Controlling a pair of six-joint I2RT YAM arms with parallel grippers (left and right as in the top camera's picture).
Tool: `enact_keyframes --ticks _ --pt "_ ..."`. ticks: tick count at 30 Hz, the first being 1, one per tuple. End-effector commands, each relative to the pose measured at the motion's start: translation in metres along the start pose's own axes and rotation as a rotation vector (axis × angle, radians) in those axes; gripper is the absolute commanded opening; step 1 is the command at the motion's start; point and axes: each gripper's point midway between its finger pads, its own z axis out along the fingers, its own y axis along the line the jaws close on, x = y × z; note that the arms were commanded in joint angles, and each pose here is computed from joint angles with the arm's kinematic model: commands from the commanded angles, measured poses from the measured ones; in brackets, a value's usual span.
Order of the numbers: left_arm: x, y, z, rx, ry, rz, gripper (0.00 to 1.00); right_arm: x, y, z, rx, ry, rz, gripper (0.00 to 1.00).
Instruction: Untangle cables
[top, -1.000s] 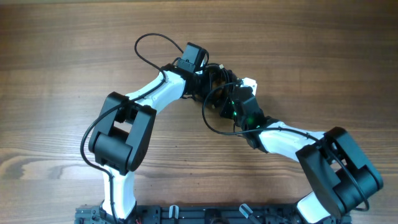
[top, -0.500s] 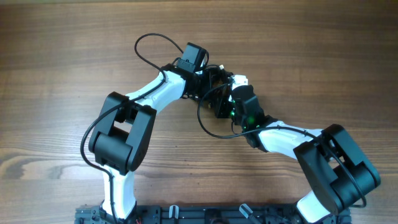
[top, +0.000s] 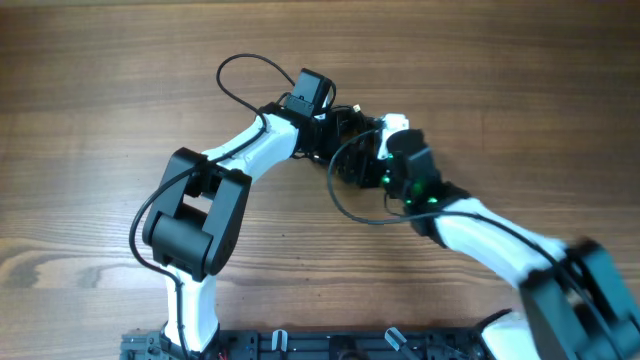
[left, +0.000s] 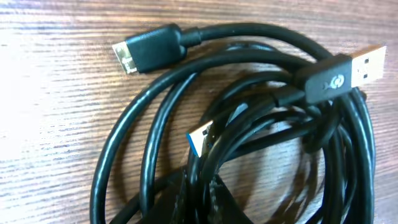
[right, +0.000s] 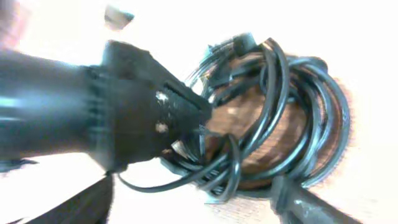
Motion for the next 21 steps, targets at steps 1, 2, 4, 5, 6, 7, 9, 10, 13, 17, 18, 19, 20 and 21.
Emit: enact_keyframes --ticks 1,2,4,5,6,7,9,10,13,17,18,19,20,21 --pt "0.02 0.005 0.016 -0.012 0.063 0.004 0.13 -0.022 0.021 -0.029 -0.041 -0.037 -0.02 0.99" --pt "0.02 0.005 0.016 -0.012 0.064 0.004 0.13 -0.018 0.019 -0.031 -0.031 -0.018 -0.003 1.0" --pt "0.02 0.005 0.016 -0.012 0.064 0.004 0.13 -0.007 0.015 -0.03 -0.024 0.02 0.054 0.83" --pt "0.02 0.005 0.016 -0.012 0.064 0.004 0.13 0.0 0.013 -0.028 -0.026 0.042 0.068 0.7" --pt "0.02 0.005 0.016 -0.012 0.064 0.004 0.13 0.008 0.009 -0.025 -0.018 0.064 0.071 0.43" --pt "0.02 0.005 0.016 -0.012 0.063 0.004 0.13 0.014 0.004 -0.021 -0.001 0.079 0.073 0.34" --pt "0.019 0.005 0.016 -0.012 0.063 0.004 0.13 0.023 -0.015 -0.01 0.076 0.093 0.076 0.38" --pt "0.02 0.005 0.016 -0.012 0.063 0.004 0.13 0.029 -0.025 -0.004 0.119 0.104 0.078 0.39" --pt "0.02 0.005 0.016 -0.012 0.063 0.004 0.13 0.037 -0.029 0.018 0.097 0.108 0.126 0.4" --pt "0.02 0.005 0.016 -0.012 0.063 0.004 0.14 0.033 -0.038 0.027 0.134 0.067 0.153 0.36" --pt "0.02 0.005 0.016 -0.012 0.063 0.004 0.13 0.033 -0.038 0.027 0.137 0.066 0.153 0.34" --pt "0.02 0.005 0.016 -0.012 0.063 0.004 0.14 0.033 -0.04 0.027 0.145 0.064 0.151 0.33" --pt "0.02 0.005 0.016 -0.012 0.063 0.004 0.13 0.033 -0.041 0.027 0.151 0.063 0.151 0.33" --pt "0.02 0.005 0.016 -0.012 0.063 0.004 0.13 0.033 -0.042 0.027 0.157 0.059 0.15 0.33"
